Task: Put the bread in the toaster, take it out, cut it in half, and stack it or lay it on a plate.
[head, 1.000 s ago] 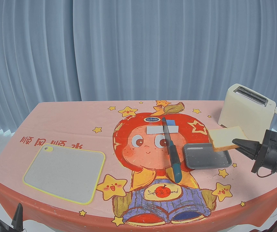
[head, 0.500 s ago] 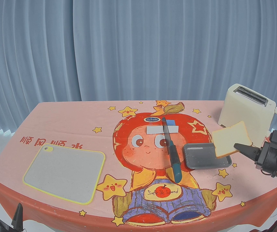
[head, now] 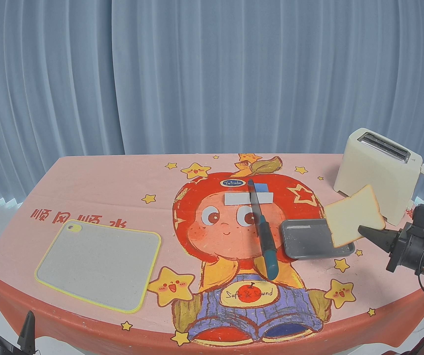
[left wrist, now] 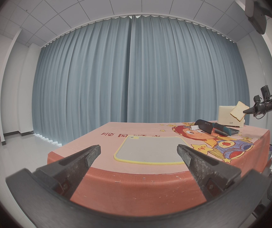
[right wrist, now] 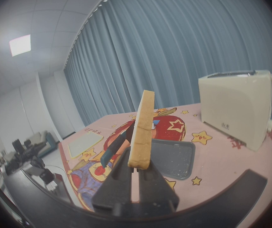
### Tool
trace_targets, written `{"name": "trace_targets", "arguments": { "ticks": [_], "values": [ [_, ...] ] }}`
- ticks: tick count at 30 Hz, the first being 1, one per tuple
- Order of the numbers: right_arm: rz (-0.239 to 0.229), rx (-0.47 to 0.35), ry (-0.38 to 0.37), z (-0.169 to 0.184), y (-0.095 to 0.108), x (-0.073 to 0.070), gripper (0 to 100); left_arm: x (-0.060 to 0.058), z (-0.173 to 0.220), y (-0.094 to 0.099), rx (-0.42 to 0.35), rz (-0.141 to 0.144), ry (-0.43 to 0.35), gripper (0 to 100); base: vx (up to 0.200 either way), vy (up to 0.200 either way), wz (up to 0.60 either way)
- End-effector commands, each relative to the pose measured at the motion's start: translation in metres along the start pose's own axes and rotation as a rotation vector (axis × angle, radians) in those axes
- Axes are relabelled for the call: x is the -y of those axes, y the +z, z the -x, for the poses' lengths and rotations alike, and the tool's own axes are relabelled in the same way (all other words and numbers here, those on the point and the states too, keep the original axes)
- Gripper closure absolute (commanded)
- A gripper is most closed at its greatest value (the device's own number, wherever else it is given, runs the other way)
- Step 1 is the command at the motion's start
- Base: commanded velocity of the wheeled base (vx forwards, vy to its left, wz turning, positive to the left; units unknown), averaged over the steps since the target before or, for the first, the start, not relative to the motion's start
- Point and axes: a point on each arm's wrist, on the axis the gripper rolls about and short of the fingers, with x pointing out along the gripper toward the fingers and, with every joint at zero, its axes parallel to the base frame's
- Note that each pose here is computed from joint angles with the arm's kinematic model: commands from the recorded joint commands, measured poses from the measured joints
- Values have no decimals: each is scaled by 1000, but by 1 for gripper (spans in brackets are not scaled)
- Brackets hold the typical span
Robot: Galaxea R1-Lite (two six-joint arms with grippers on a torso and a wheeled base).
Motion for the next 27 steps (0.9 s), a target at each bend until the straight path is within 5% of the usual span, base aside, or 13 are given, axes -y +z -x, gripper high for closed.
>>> {"name": "trace_targets", "arguments": {
  "ticks": [1,7,20,27],
  "values": [
    [57,-4,-8,-1,-1,1,100,0,-1,-5,-12,0,1,0,0,0,0],
    [157,-7,-10,0,-1,2,100,0,-1,-5,-12,0,1,0,0,0,0],
    [152,-30,-16,1,-8,3,100,0,-1,-5,-12,0,8,0,0,0,0],
    [153,-23,-18,1,-6,3,100,0,-1,-5,-12,1,7,0,0,-200,0]
  ]
}}
